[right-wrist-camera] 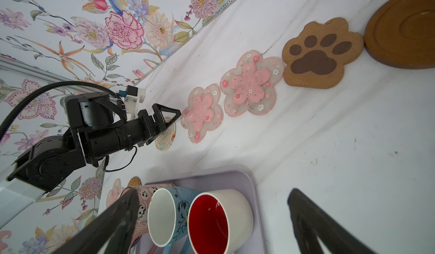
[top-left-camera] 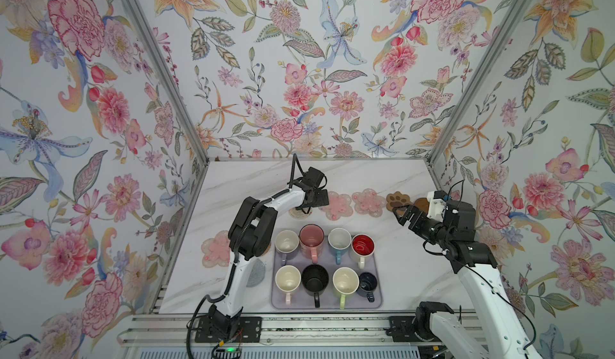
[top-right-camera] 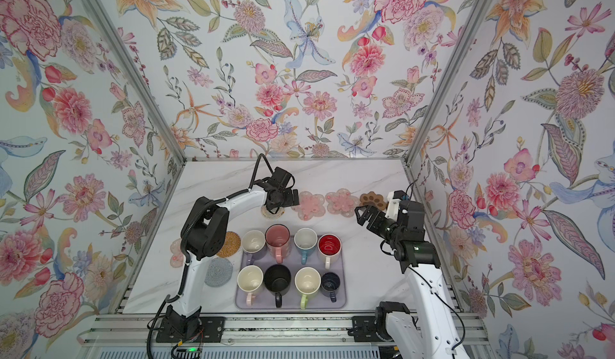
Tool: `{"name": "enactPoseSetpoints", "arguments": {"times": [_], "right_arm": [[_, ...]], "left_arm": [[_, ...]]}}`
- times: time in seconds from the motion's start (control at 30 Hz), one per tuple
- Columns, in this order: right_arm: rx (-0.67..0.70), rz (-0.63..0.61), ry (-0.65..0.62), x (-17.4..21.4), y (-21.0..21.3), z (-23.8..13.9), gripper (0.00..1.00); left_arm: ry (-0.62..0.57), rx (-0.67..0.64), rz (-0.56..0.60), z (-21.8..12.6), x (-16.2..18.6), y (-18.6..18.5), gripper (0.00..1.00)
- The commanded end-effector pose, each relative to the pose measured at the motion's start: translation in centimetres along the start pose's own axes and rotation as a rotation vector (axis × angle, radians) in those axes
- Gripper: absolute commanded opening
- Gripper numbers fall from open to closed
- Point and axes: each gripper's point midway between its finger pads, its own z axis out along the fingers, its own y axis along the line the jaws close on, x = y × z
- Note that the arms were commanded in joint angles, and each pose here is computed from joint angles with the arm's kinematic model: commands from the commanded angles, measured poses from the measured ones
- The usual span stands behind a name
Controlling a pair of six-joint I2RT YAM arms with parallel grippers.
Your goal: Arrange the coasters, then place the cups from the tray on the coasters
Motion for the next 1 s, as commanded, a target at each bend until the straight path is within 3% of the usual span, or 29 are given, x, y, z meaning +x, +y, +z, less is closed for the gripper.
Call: {"name": "enactPoseSetpoints", "arguments": {"times": [0.0,0.97], "right_arm": [[-0.012,0.003,-0.022,-0.9,0.7,-0.5,0.99],[-0.018,0.012,-0.020,-0.9,0.6,-0.2,0.99]], "left_arm": [[0.089,-0.050,0.004,2.7,2.2,2.1,0.99],[0.068,0.071,0.007,2.6,1.0,-2.8,0.99]]}}
